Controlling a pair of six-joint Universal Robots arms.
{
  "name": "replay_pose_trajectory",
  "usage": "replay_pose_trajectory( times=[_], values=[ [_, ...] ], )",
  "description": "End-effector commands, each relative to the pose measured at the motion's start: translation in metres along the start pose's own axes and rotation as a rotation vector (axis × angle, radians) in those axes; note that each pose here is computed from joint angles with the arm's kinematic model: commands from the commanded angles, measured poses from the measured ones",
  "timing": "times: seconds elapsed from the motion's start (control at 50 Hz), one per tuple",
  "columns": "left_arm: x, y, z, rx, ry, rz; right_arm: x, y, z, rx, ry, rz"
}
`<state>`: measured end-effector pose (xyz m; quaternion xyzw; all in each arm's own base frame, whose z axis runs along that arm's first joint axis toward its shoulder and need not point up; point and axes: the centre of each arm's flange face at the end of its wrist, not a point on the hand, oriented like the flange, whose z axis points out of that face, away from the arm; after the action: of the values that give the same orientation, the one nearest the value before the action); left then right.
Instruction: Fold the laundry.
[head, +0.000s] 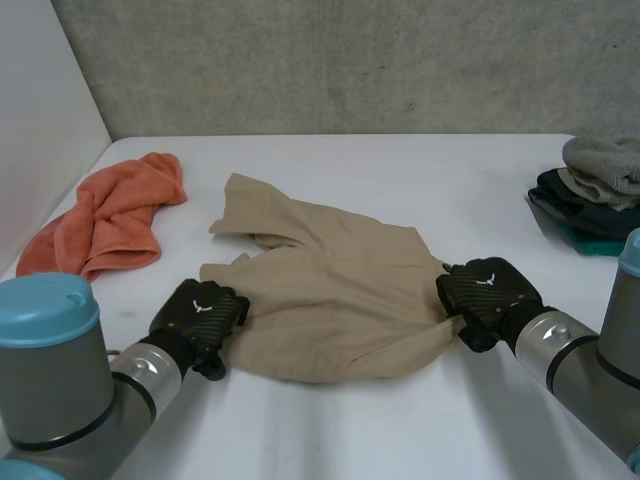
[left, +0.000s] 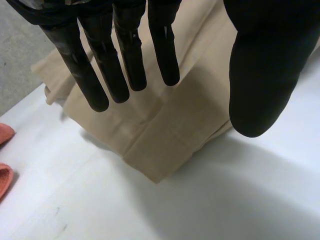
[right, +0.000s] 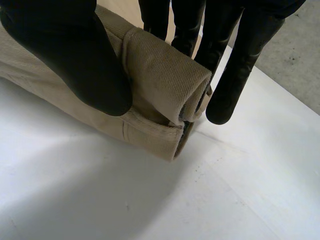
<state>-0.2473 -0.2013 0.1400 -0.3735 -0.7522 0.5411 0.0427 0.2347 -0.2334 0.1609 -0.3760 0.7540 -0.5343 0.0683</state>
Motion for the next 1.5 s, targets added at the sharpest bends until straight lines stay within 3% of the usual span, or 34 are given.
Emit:
replay_pose_trajectory(
  times=[0.02,0.18,0.3,0.38,0.44,0.5,0.66,0.74,0.82,0.86,1.0,1.12,1.2,1.34,1.42,1.5],
  values=[
    [-0.002,0.008,0.026,0.004,-0.015,0.007,-0.002,0.0,-0.001,0.001,-0.006,-0.003],
    [-0.001,-0.002,0.027,0.007,-0.01,0.02,0.002,-0.007,-0.003,0.005,0.006,-0.028],
    [-0.007,-0.049,-0.038,-0.003,0.018,0.032,-0.002,-0.028,-0.055,-0.146,-0.097,-0.245],
    [-0.003,-0.049,-0.064,-0.125,0.085,0.032,-0.01,-0.024,-0.085,-0.294,-0.238,-0.393],
    [0.001,-0.045,-0.073,-0.198,0.125,0.046,-0.011,-0.025,-0.088,-0.306,-0.261,-0.434],
    [0.003,-0.041,-0.069,-0.214,0.138,0.077,-0.011,-0.024,-0.083,-0.291,-0.249,-0.418],
    [0.003,-0.027,-0.004,-0.198,0.112,0.166,-0.017,-0.007,-0.038,-0.289,-0.239,-0.39],
    [-0.014,-0.049,0.031,-0.118,0.003,0.202,-0.008,-0.031,-0.013,-0.212,-0.1,-0.388],
    [-0.045,-0.104,0.057,0.086,-0.168,0.224,0.021,-0.09,0.015,0.008,0.142,-0.382],
    [-0.066,-0.147,0.066,0.276,-0.284,0.236,0.034,-0.116,0.02,0.115,0.226,-0.379],
    [-0.128,-0.263,0.045,0.849,-0.615,0.244,0.082,-0.229,0.012,0.669,0.578,-0.374],
    [-0.149,-0.298,0.027,1.034,-0.71,0.251,0.095,-0.264,0.003,0.921,0.73,-0.378],
    [-0.149,-0.296,0.029,1.044,-0.68,0.206,0.093,-0.258,0.013,0.922,0.729,-0.375],
    [-0.128,-0.238,0.061,0.867,-0.551,0.156,0.072,-0.225,0.036,0.833,0.629,-0.381],
    [-0.104,-0.185,0.079,0.705,-0.457,0.148,0.05,-0.171,0.065,0.68,0.514,-0.384],
    [-0.072,-0.124,0.089,0.519,-0.35,0.136,0.022,-0.094,0.089,0.394,0.345,-0.375]
  ],
)
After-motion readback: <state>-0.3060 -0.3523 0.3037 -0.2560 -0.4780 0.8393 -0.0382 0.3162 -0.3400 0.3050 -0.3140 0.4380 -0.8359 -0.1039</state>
